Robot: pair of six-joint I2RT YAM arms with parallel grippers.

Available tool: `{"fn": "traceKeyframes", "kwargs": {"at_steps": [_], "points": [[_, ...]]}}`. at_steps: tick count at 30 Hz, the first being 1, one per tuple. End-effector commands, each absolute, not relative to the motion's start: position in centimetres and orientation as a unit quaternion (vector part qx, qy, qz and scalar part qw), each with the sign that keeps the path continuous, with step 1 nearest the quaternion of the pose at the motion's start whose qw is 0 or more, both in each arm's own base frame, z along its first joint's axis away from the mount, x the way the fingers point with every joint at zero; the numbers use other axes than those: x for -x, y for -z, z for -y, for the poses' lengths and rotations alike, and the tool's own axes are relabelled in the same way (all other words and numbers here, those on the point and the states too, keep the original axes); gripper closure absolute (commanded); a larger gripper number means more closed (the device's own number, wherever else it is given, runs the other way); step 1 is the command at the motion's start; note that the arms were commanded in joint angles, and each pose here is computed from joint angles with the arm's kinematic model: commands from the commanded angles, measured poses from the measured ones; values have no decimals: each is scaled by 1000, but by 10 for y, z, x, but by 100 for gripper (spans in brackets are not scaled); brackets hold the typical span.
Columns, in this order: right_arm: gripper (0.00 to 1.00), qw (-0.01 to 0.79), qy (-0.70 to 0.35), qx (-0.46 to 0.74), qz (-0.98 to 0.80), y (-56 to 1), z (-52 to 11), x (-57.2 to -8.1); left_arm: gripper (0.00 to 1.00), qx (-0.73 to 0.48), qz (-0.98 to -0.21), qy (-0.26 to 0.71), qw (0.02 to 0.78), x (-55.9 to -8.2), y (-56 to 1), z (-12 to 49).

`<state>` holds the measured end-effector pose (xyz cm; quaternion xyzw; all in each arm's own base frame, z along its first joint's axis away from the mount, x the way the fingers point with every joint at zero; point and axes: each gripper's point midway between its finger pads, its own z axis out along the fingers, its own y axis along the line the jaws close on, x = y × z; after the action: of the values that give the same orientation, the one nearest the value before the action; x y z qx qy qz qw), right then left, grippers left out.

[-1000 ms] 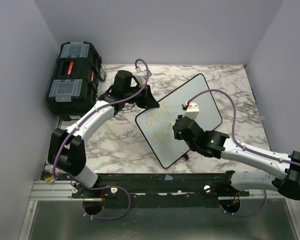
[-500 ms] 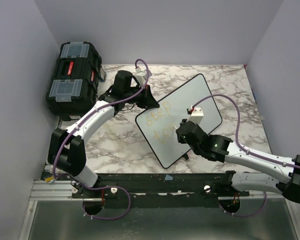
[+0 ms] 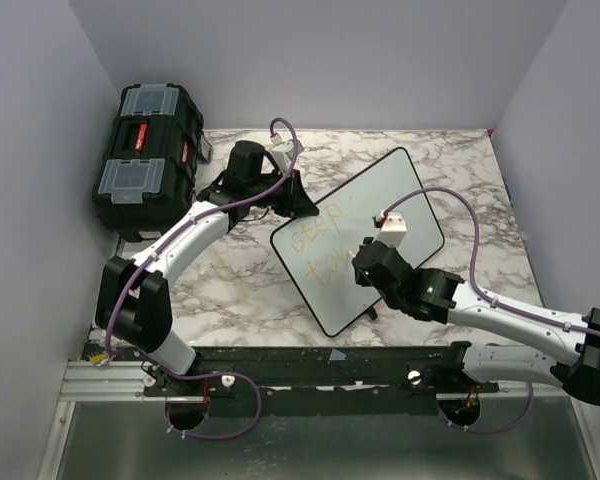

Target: Write a sentence on the whiteboard

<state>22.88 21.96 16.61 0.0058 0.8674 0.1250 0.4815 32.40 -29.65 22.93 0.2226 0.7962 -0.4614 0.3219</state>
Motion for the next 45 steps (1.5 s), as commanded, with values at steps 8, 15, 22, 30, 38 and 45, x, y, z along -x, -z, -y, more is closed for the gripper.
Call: {"fn": "traceKeyframes", "kwargs": {"at_steps": [8,15,22,30,38,45], "points": [[99,498,-104,3,-861,-183,-231,-249,100,-267,-743,484,377,-317,-273,304],[99,510,-99,7,-855,-195,-232,-255,100,-266,-744,484,376,-319,-272,304],[99,520,-153,-3,-840,-222,-229,-244,100,-266,-743,484,378,-320,-274,305],[99,515,-134,-24,-846,-201,-214,-250,100,-264,-745,484,376,-321,-272,305],[99,504,-131,-30,-853,-190,-207,-261,100,-263,-746,483,376,-322,-271,305],[99,500,-134,-25,-855,-187,-209,-268,100,-264,-746,483,374,-323,-270,306]]}}
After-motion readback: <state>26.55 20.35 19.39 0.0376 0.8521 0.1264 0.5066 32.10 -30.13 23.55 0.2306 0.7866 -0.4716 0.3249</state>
